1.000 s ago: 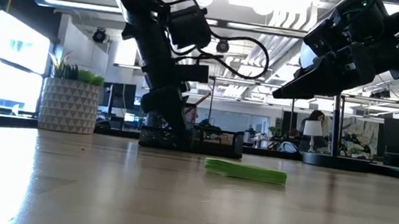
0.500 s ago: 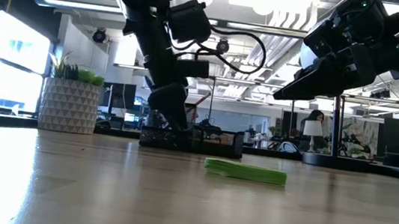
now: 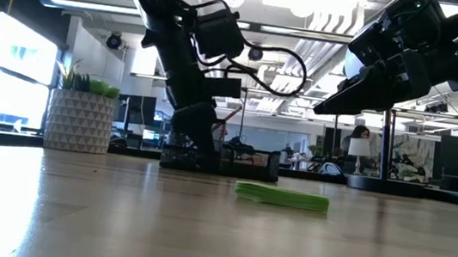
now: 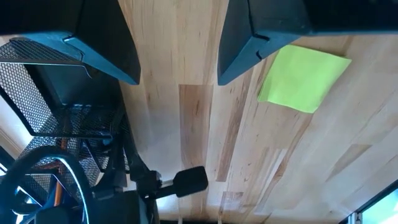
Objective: Pick and place office supplies into organizer
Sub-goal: Adjust the black desk organizer
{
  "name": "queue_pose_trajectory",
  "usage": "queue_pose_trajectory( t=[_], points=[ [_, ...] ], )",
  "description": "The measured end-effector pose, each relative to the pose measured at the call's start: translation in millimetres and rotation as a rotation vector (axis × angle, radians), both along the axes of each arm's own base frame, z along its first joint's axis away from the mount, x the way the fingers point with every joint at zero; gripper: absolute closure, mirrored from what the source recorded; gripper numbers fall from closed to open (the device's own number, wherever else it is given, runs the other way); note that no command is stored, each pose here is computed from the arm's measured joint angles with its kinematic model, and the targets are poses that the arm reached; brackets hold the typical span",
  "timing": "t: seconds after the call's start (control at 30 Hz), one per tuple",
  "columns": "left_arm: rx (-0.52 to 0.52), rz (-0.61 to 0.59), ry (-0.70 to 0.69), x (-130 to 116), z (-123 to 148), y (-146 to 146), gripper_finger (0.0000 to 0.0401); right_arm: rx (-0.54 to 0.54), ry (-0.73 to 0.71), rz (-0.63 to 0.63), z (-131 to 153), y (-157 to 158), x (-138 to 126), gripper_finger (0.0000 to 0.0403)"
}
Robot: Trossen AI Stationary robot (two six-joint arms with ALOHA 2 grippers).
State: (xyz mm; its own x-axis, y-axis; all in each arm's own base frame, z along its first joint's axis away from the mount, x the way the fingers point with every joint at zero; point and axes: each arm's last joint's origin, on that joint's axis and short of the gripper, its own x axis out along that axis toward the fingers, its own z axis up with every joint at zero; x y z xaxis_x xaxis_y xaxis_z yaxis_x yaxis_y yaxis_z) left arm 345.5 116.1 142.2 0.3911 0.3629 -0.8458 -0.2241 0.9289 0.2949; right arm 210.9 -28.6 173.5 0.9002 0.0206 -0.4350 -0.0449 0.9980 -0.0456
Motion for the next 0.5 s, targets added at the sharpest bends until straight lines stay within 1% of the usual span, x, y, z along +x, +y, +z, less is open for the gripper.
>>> queue_pose_trajectory(
  t=[0.1,0.23,0.37,0.5],
  points=[
    [0.001,-0.011,0.007,1,0,-4,0.0382,0.0,0.0,0.0,0,0,0,0.0192],
    [0.01,-0.02,0.02,-4,9,-11,0.0382,-0.001,0.0,0.001,0,0,0,0.0192],
    [0.032,-0.021,-0.039,-5,28,-12,0.0382,-0.002,0.002,0.002,0,0,0,0.0192],
    [0.037,-0.012,-0.052,-7,32,-11,0.0382,0.0,0.003,0.004,0,0,0,0.0192]
  ],
)
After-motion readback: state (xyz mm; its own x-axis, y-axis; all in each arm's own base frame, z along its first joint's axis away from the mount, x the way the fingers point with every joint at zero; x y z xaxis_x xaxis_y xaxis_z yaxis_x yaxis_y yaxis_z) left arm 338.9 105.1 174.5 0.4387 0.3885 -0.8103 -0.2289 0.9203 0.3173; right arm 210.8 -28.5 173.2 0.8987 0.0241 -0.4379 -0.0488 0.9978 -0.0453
